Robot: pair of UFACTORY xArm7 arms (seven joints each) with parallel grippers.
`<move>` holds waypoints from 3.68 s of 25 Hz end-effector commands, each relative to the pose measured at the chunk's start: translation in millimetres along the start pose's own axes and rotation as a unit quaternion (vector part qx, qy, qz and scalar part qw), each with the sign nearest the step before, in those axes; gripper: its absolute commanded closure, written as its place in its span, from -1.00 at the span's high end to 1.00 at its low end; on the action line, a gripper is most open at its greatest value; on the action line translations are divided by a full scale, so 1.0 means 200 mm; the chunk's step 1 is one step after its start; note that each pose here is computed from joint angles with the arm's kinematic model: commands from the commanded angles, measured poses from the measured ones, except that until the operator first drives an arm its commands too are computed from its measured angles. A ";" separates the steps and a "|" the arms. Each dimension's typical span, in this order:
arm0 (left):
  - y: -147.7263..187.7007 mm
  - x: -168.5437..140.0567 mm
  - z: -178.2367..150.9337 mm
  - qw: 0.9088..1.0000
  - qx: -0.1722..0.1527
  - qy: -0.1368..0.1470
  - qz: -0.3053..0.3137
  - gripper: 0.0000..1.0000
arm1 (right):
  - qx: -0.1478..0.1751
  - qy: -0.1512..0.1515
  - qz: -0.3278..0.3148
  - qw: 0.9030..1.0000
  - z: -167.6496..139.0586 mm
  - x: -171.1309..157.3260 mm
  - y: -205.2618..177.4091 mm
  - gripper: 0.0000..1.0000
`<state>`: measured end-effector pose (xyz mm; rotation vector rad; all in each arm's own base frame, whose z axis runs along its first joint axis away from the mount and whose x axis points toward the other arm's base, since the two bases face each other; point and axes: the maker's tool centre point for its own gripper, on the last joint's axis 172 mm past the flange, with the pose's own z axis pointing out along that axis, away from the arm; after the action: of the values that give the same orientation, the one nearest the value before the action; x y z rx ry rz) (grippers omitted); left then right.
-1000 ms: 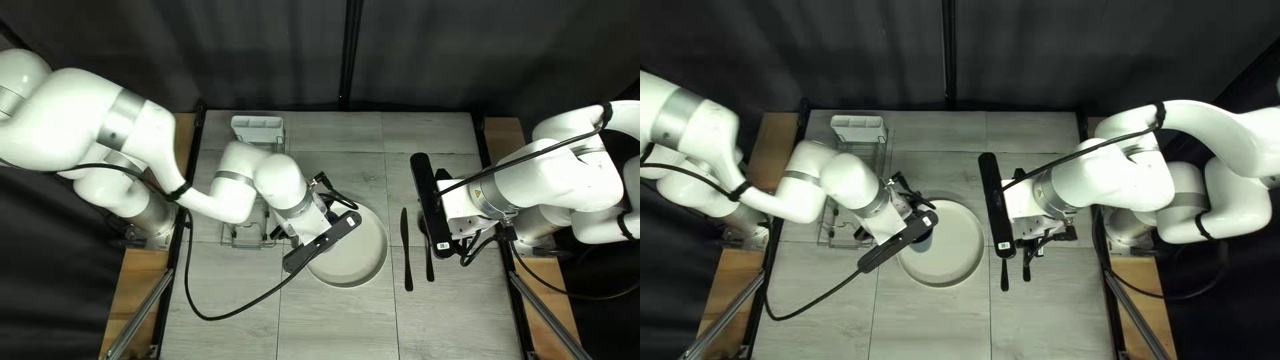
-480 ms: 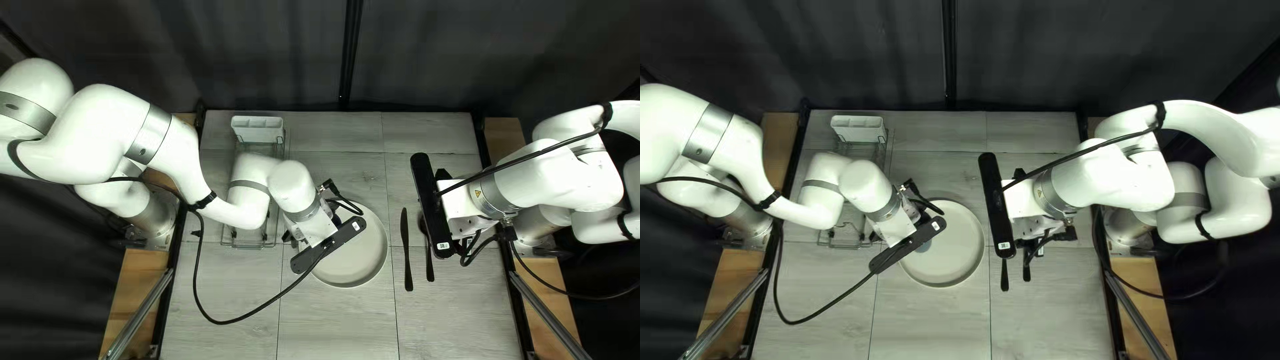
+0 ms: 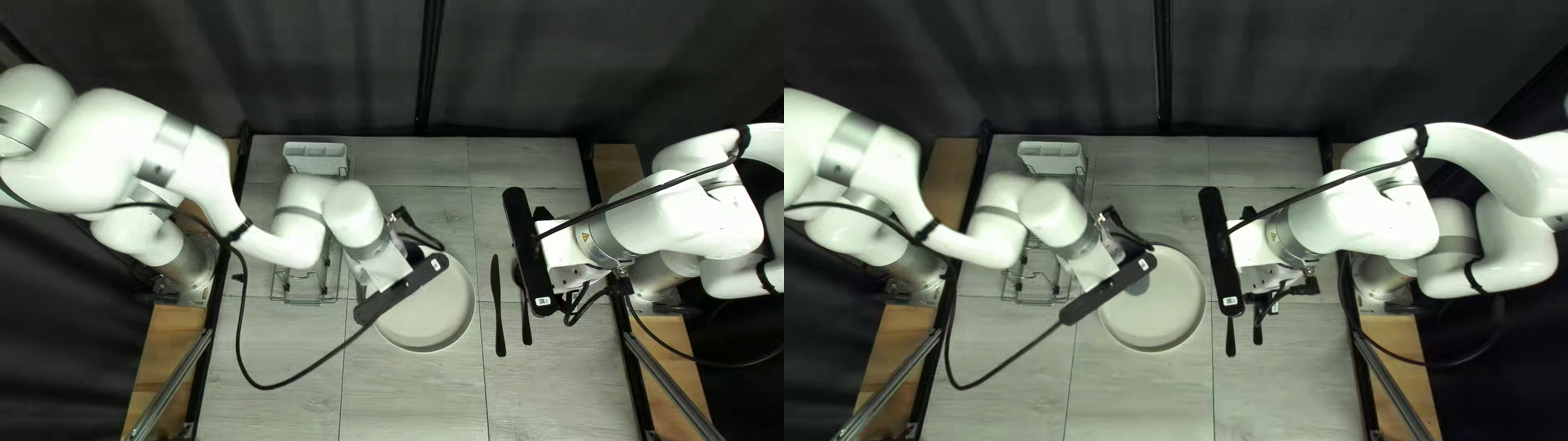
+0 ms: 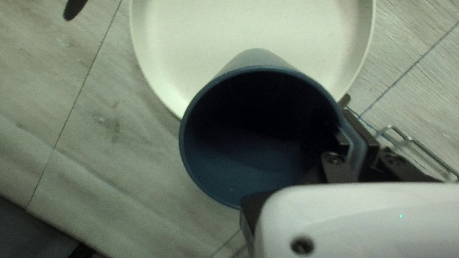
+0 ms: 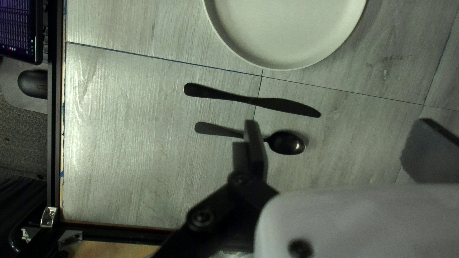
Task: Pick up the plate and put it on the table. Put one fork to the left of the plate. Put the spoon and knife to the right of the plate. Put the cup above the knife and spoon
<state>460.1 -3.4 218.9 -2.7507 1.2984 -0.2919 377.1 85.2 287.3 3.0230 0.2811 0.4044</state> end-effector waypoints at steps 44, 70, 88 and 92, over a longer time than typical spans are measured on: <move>-0.92 -0.09 0.51 0.993 -0.023 0.019 0.113 -1.00 | 0.000 0.000 0.000 1.000 0.00 0.00 0.00 1.00; -0.61 -0.31 0.19 0.998 -0.011 -0.013 0.065 1.00 | 0.000 0.000 0.000 1.000 0.00 0.00 0.00 1.00; -0.11 -0.36 0.35 0.997 -0.025 -0.050 0.047 1.00 | 0.000 0.000 0.000 1.000 0.00 0.00 0.00 1.00; -0.06 -0.41 0.45 0.997 -0.033 -0.060 0.040 1.00 | 0.000 0.000 0.000 1.000 0.00 0.00 0.00 1.00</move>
<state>441.6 66.2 133.7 -2.7016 1.4167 -0.0989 377.1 85.2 287.4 3.0230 0.2811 0.4045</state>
